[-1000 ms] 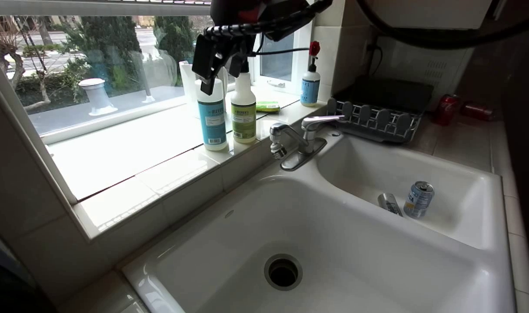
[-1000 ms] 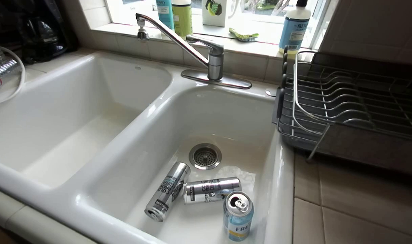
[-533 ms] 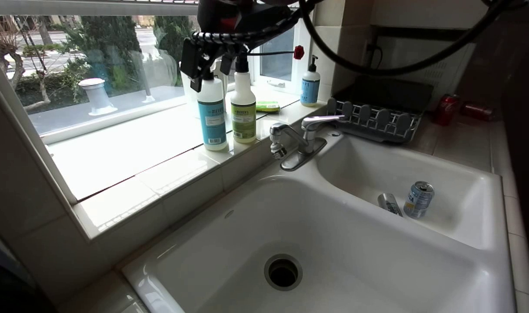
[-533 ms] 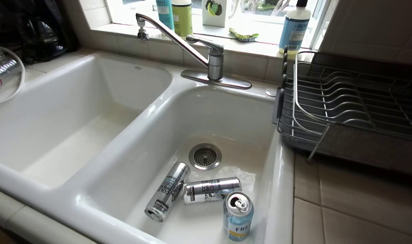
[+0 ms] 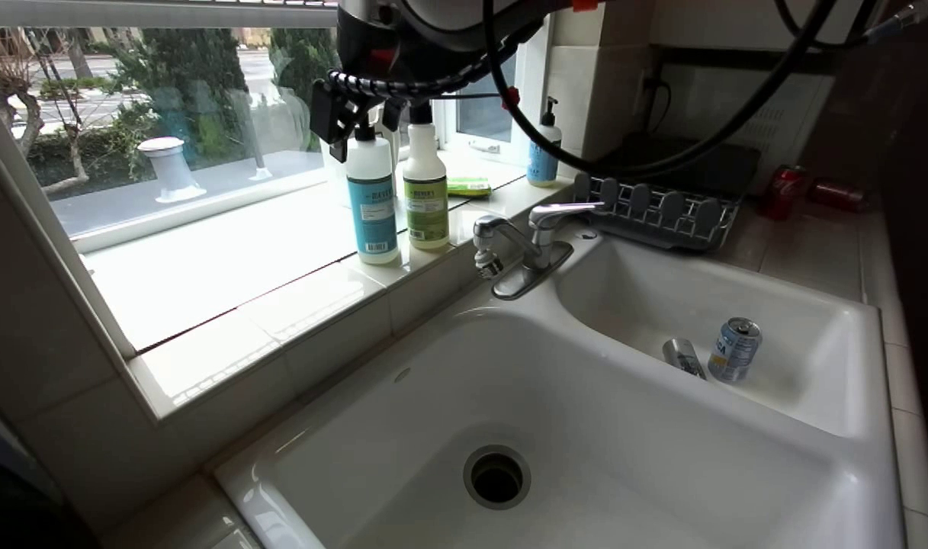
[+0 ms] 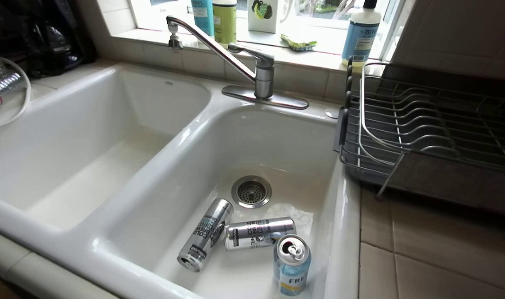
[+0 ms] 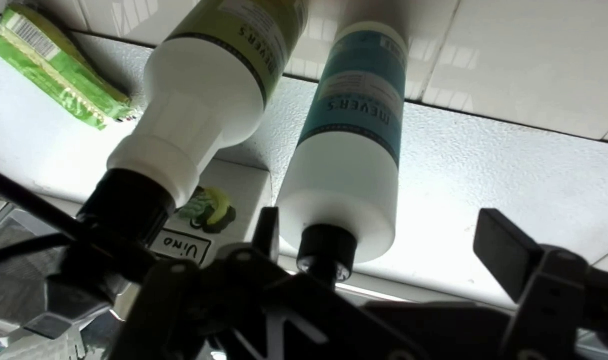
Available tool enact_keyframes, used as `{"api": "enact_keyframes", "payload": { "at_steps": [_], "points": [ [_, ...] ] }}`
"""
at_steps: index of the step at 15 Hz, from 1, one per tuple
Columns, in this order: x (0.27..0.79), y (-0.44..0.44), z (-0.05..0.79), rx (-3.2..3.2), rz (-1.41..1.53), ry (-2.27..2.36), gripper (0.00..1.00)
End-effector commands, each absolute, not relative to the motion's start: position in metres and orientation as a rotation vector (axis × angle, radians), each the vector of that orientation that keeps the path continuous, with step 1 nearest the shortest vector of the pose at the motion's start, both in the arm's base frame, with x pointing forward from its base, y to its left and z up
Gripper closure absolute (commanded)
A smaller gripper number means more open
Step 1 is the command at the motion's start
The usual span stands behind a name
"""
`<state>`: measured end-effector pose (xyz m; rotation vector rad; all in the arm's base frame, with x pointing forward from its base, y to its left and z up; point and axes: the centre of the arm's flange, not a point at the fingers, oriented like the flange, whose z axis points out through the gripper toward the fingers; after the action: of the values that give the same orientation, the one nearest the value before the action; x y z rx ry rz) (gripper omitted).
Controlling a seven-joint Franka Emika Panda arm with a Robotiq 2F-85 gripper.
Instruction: Move the left bottle to the right
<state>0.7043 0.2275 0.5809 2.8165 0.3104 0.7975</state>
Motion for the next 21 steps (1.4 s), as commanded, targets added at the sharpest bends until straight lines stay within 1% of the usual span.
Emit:
{"api": "enact_keyframes", "payload": {
  "at_steps": [1, 2, 3, 4, 5, 6, 7, 8, 10, 11, 13, 14, 15, 16, 17, 18, 19, 21],
  "points": [
    [0.7197, 0.2384, 0.5824, 2.799, 0.787, 0.268, 0.00],
    [0.7205, 0.2386, 0.5819, 2.798, 0.786, 0.265, 0.00],
    [0.7208, 0.2391, 0.5817, 2.802, 0.786, 0.264, 0.06],
    [0.7213, 0.2395, 0.5819, 2.803, 0.785, 0.262, 0.26],
    [0.7216, 0.2399, 0.5817, 2.801, 0.782, 0.259, 0.31],
    [0.7219, 0.2402, 0.5814, 2.803, 0.781, 0.260, 0.31],
    [0.7223, 0.2405, 0.5818, 2.803, 0.781, 0.260, 0.08],
    [0.7227, 0.2405, 0.5819, 2.803, 0.782, 0.259, 0.08],
    [0.7229, 0.2407, 0.5817, 2.803, 0.782, 0.257, 0.00],
    [0.7229, 0.2411, 0.5817, 2.802, 0.780, 0.258, 0.24],
    [0.7231, 0.2418, 0.5822, 2.801, 0.780, 0.260, 0.27],
    [0.7231, 0.2419, 0.5826, 2.800, 0.779, 0.258, 0.33],
    [0.7232, 0.2421, 0.5828, 2.799, 0.779, 0.257, 0.19],
    [0.7232, 0.2420, 0.5830, 2.799, 0.779, 0.258, 0.10],
    [0.7231, 0.2419, 0.5829, 2.795, 0.779, 0.257, 0.05],
    [0.7231, 0.2419, 0.5830, 2.794, 0.780, 0.257, 0.09],
    [0.7231, 0.2418, 0.5830, 2.794, 0.781, 0.256, 0.35],
    [0.7233, 0.2418, 0.5835, 2.790, 0.785, 0.256, 0.34]
  ]
}}
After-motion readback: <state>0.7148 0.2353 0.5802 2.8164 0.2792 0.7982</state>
